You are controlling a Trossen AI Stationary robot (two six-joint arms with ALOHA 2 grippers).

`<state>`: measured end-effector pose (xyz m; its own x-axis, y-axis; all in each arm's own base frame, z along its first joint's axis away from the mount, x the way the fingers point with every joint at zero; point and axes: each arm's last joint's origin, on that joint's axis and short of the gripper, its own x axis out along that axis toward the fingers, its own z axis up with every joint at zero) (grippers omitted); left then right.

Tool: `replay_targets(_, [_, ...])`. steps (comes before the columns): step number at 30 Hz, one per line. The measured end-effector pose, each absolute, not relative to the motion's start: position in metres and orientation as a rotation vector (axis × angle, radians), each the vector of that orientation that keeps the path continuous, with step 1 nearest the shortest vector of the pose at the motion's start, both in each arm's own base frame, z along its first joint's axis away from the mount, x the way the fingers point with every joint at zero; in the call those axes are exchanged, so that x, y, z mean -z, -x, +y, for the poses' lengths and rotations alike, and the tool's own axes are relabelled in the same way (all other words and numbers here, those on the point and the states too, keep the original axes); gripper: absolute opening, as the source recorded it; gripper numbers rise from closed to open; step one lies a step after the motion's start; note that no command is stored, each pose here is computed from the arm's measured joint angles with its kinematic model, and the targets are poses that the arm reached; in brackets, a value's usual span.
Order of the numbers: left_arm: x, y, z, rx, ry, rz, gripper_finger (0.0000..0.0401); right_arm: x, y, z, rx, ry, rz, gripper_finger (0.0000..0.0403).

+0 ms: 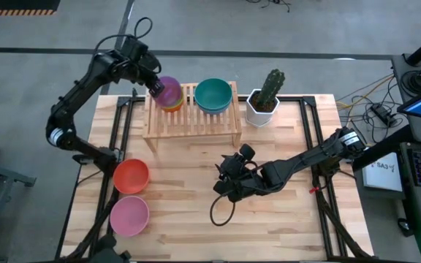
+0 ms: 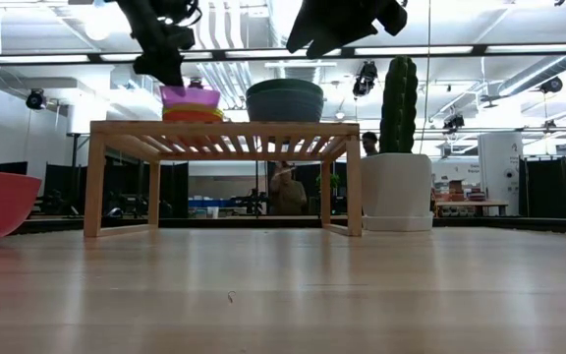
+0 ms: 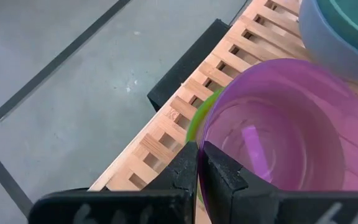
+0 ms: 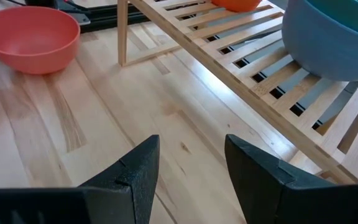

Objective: Place and stack bowls onto a shelf
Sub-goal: Stack the purple bowl on top of the green bowl

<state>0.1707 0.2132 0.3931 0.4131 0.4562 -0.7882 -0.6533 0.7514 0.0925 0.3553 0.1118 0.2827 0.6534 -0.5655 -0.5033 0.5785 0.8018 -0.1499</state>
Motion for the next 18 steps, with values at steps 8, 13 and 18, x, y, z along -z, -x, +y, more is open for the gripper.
replay_targets(8, [-0.3951, -0.1723, 0.2149, -0.704, 0.219, 0.88, 0.0007, -0.2826, -0.3552, 0.1118, 0.65, -0.029, 0.561, 0.0173])
replay_targets(13, [-0.3953, -0.1727, 0.2142, -0.678, 0.224, 0.871, 0.0045, -0.2827, -0.3552, 0.1118, 0.651, -0.03, 0.561, 0.0173])
replay_targets(18, [-0.3963, -0.172, 0.2133, -0.678, 0.221, 0.868, 0.0089, -0.2827, -0.3552, 0.1118, 0.652, -0.035, 0.559, 0.0173])
